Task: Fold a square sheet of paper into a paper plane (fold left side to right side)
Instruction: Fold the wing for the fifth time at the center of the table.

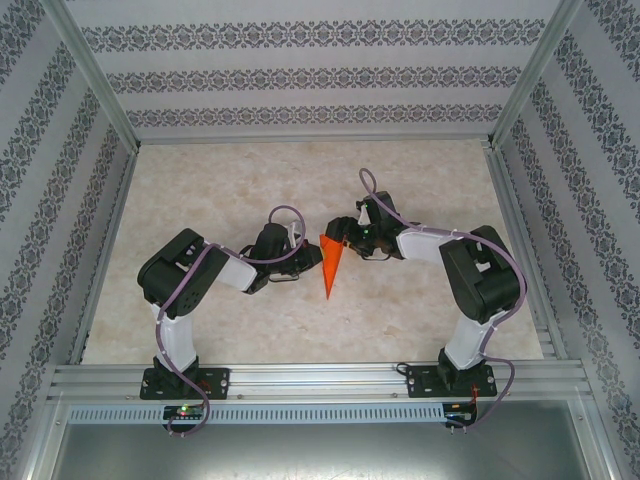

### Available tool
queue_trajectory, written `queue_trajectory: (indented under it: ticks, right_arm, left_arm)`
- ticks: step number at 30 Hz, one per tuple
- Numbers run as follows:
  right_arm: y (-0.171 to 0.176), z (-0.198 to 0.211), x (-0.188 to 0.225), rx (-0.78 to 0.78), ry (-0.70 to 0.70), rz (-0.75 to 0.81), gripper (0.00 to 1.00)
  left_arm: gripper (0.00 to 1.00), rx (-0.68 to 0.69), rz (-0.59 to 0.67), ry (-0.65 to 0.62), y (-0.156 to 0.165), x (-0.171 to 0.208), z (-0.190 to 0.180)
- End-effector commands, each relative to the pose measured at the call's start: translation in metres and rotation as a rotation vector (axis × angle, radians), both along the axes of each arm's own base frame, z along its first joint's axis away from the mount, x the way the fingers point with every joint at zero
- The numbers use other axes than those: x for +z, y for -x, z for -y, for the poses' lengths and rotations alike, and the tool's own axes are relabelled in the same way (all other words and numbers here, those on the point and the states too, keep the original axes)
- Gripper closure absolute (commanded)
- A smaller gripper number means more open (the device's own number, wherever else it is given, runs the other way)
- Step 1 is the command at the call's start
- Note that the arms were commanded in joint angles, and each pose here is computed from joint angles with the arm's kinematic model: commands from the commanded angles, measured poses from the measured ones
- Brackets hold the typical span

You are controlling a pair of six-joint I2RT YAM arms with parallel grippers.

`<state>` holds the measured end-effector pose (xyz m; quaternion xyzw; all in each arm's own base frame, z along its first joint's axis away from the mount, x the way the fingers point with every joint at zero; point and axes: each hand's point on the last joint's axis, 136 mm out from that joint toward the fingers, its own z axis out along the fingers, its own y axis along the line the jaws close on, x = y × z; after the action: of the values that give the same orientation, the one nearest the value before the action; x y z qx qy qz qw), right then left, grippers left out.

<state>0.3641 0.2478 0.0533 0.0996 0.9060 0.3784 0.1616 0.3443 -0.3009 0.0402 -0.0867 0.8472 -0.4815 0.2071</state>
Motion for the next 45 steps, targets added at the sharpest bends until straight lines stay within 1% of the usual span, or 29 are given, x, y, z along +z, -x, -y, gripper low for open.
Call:
queue_trajectory:
  ticks: [1, 15, 30, 39, 45]
  right_arm:
    - [-0.002, -0.007, -0.001, 0.016, 0.005, -0.001, 0.28]
    - [-0.004, -0.014, -0.01, 0.04, 0.029, -0.017, 0.28]
    - [0.006, -0.01, -0.03, 0.074, 0.117, -0.062, 0.29]
    - [0.007, -0.013, -0.032, 0.086, 0.12, -0.067, 0.29]
    - [0.007, -0.012, -0.031, 0.086, 0.121, -0.063, 0.29]
  left_arm:
    - [1.0, 0.008, 0.018, -0.016, -0.005, 0.0, -0.005]
    - [1.0, -0.005, 0.017, -0.035, -0.004, -0.003, -0.004]
    - [1.0, -0.01, 0.028, -0.084, -0.009, -0.007, -0.007]
    - [1.0, -0.016, 0.027, -0.093, -0.012, -0.012, -0.005]
    - [1.0, -0.018, 0.004, -0.101, -0.008, -0.023, -0.007]
